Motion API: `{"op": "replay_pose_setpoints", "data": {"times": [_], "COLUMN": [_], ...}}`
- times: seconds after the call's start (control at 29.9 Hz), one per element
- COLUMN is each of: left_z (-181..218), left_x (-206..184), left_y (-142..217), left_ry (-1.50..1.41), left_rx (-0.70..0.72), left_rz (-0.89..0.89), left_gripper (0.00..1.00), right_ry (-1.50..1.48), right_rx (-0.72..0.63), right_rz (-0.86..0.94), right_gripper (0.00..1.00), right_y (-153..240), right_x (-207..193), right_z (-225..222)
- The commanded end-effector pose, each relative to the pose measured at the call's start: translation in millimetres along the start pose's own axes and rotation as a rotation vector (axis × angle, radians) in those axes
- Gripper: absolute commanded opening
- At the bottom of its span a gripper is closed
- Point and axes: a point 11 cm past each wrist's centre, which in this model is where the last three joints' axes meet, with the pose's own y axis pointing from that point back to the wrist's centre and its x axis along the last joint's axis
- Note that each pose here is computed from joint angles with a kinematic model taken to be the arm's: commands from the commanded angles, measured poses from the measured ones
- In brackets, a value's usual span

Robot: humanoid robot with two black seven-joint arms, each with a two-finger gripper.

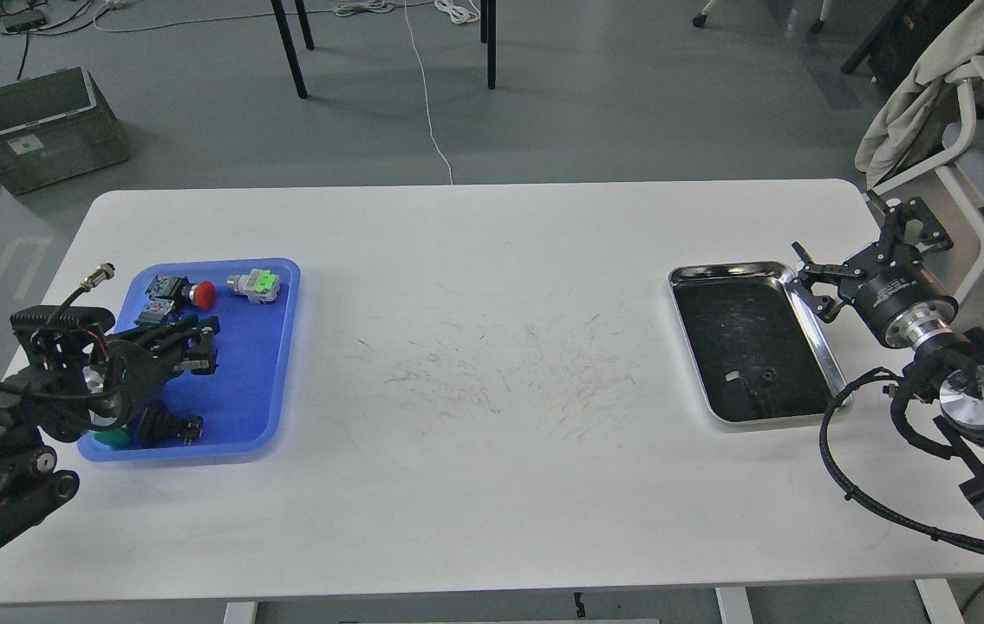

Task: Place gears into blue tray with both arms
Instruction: 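Carry the gear with the left gripper into the blue tray and release, then retract the left gripper and move the right gripper toward the metal tray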

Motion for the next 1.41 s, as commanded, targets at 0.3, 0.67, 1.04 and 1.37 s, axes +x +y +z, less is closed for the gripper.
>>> {"op": "replay_pose_setpoints", "data": {"times": [0.3,0.67,1.04,1.37], "left_z": [-3,-1,18,0], "left_x": [-18,-7,92,190], "left_y": [-11,-13,-12,-6], "left_ry": [0.021,0.041,0.163,0.991], "left_rx": [0.023,0.016,-0.061,-0.152], "left_rz": [-0.002,0.026,0.202,0.463], "left_gripper": [0.2,0.88,0.98,0.98], "right_ry": [0.002,0.0,0.003,0.04], "right_rx": [0.001,-0.001,-0.001,-0.009], "right_rz": [0.004,0.005,-0.013,-0.047], "right_gripper": [0.97,0.97,0.98,0.99], "right_y": [1,1,-5,-13], "right_x": [2,2,-7,-22], "right_z": [-1,1,-3,-11]}}
